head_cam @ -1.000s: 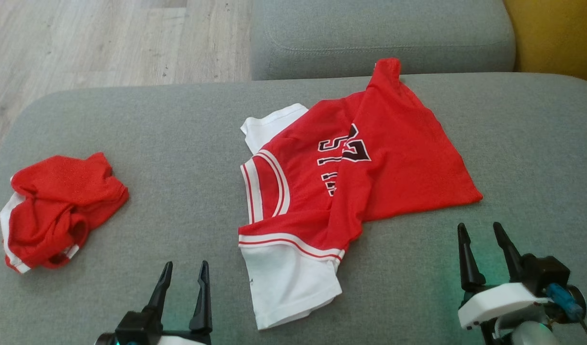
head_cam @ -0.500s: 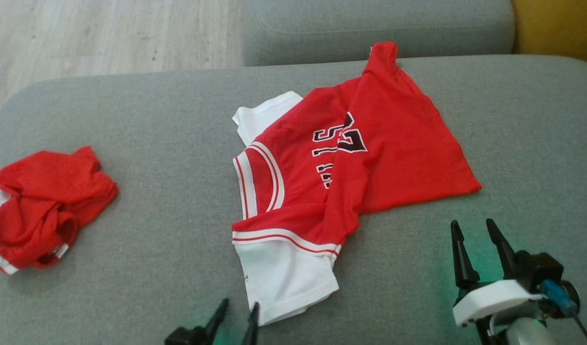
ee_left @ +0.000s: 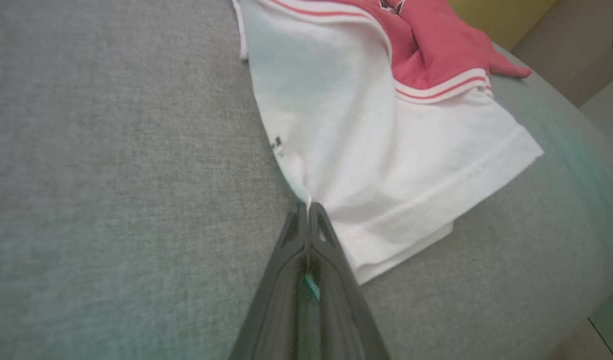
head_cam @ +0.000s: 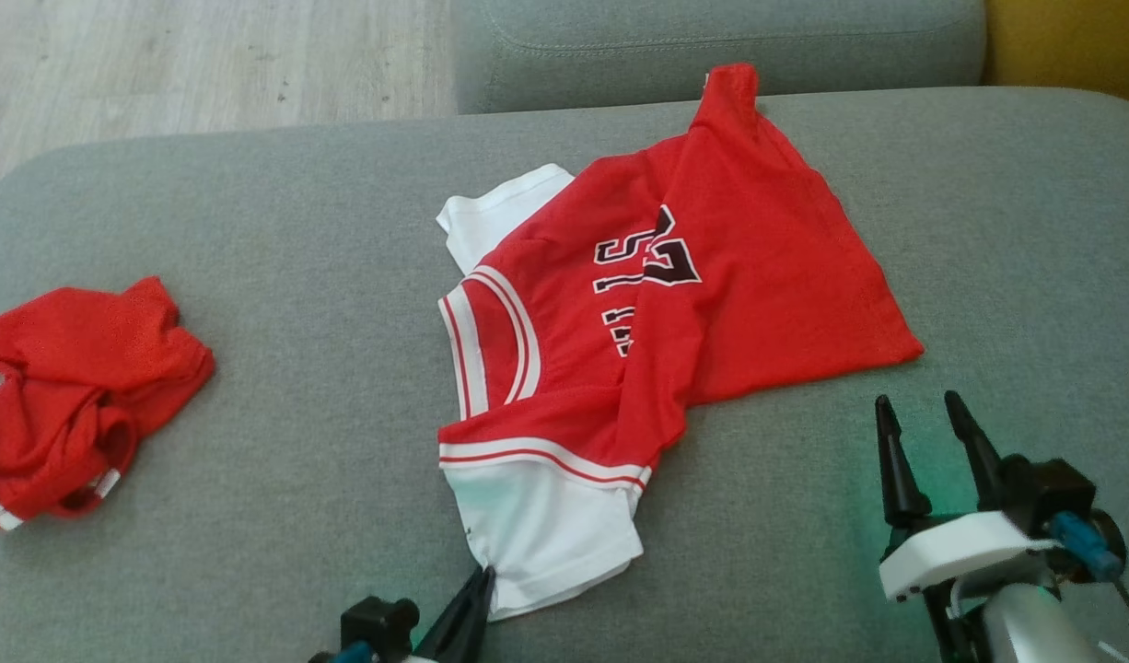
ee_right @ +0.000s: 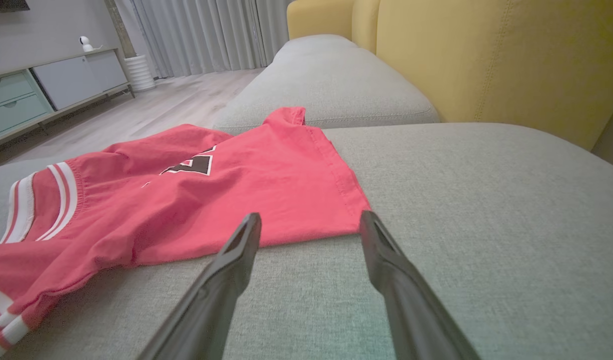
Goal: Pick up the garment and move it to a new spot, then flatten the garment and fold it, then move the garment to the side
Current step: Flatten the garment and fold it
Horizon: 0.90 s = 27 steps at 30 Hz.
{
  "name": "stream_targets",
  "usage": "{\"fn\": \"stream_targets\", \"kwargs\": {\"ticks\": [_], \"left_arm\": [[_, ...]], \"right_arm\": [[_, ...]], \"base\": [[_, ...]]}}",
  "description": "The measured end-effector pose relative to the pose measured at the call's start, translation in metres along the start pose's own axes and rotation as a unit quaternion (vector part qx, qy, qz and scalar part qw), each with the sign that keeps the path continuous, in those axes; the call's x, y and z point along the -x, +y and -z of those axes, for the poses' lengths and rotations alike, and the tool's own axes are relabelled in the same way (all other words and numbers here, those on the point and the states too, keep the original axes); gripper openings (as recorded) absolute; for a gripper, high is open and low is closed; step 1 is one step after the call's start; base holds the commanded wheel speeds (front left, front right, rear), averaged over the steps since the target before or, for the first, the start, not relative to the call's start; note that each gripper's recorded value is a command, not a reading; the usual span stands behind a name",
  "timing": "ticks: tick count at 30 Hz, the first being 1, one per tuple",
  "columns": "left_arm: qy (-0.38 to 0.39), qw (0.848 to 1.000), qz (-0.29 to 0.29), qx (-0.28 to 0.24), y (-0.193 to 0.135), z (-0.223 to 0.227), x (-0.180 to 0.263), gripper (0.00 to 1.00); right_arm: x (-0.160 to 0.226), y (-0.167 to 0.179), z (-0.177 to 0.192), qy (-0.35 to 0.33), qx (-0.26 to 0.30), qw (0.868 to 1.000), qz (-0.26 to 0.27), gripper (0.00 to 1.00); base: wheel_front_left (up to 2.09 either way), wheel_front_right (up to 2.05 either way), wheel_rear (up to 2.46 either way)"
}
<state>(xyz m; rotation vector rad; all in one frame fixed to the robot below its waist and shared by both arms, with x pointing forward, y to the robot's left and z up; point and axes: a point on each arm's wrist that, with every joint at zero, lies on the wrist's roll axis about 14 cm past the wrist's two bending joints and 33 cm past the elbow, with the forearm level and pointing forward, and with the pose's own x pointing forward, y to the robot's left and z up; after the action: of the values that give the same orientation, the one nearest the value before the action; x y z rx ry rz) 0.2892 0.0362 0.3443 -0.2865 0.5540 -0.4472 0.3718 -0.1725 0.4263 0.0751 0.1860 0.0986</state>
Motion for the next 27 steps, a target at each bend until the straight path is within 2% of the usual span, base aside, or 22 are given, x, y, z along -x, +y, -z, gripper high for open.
{"fn": "stream_targets", "kwargs": {"ticks": [2,5,8,12,17,27], "left_arm": [[-0.001,1.0,-0.011,0.001,0.006,-0.004,-0.002,0.0],[-0.039,0.997,-0.066,0.013,0.023,-0.027,-0.003,0.0],[-0.11,0.985,-0.136,0.003,0.065,-0.074,0.009,0.0],[-0.166,0.969,-0.181,-0.021,0.098,-0.109,0.032,0.0],[-0.164,0.967,-0.195,-0.012,0.105,-0.099,0.044,0.0],[-0.148,0.969,-0.196,-0.002,0.107,-0.086,0.041,0.0]], "right_arm": [[-0.004,-0.001,-0.004,-0.005,0.002,1.0,0.0,1.0],[-0.006,-0.005,-0.004,-0.005,-0.001,1.0,0.006,1.0],[-0.009,-0.007,0.0,0.002,-0.006,1.0,0.01,1.0],[-0.019,-0.002,0.002,0.009,-0.013,1.0,0.005,1.0],[-0.035,0.0,0.005,0.02,-0.022,1.0,0.006,1.0],[-0.069,-0.009,0.035,0.087,-0.014,0.996,0.026,1.0]], "base": [[0.0,0.0,0.0],[0.0,0.0,0.0],[0.0,0.0,0.0],[0.0,0.0,0.0],[0.0,0.0,0.0],[0.0,0.0,0.0]]}}
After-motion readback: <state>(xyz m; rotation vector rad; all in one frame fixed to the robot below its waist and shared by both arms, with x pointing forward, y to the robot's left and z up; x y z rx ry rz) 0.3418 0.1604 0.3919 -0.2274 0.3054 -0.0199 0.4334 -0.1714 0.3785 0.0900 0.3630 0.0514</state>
